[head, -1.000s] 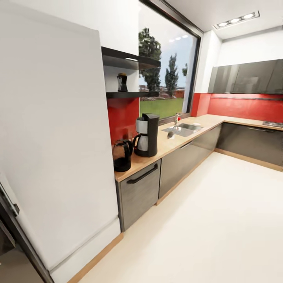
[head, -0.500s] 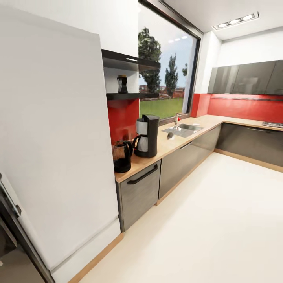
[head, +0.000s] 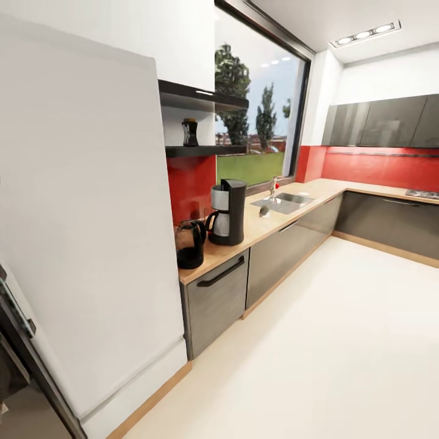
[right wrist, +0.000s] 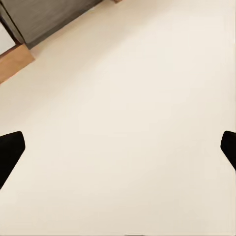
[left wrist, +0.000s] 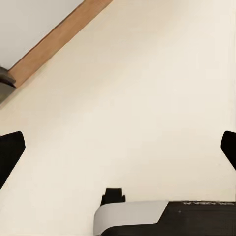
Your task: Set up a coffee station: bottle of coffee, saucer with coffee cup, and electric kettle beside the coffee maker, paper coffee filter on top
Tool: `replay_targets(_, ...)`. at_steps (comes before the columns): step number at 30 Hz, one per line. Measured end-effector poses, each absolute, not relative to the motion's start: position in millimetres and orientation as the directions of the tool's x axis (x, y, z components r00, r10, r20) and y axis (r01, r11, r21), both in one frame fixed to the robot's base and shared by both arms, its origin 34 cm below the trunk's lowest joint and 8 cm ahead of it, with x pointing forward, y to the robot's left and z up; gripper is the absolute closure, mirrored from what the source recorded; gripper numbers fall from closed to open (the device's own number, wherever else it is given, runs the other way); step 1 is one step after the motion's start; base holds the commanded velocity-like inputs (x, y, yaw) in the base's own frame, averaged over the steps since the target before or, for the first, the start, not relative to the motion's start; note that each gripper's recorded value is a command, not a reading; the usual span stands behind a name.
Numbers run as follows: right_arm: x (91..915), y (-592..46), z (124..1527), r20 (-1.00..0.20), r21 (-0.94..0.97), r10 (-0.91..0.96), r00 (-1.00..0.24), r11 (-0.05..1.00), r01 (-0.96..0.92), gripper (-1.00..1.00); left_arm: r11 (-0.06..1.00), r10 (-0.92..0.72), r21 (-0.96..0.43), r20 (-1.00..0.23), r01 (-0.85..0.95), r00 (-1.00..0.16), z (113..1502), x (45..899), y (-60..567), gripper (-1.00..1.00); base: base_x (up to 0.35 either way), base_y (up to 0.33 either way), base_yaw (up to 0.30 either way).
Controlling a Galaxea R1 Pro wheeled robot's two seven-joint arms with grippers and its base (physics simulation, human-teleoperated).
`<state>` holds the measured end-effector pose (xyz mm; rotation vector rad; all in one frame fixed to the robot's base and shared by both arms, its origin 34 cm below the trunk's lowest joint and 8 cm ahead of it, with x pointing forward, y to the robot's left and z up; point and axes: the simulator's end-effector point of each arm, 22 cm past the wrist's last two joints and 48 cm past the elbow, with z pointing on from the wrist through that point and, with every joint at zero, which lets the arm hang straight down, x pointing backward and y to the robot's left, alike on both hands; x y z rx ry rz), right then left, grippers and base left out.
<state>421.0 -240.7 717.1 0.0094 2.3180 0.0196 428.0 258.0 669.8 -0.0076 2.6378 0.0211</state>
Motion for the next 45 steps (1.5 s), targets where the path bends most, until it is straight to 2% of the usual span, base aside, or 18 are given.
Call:
replay_targets(8,424,-254,730,-0.766,-0.005,-0.005,-0.643,1.000,-0.002,-1.00,1.000,-0.003,0.015,-0.507,-0.013,-0.862,680,436,259,-1.00,0.000,0.000,0.000)
replay_targets(19,387,-256,709,-0.707,-0.009,-0.012,-0.707,1.000,-0.007,-1.00,1.000,-0.005,0.009,-0.492,-0.011,-0.871,680,422,256,-1.00,0.000,0.000,0.000)
replay_targets(45,384,-258,707,-0.701,-0.013,-0.010,-0.713,1.000,-0.002,-1.00,1.000,-0.004,0.009,-0.492,-0.010,-0.870,680,423,255,-1.00,0.000,0.000,0.000)
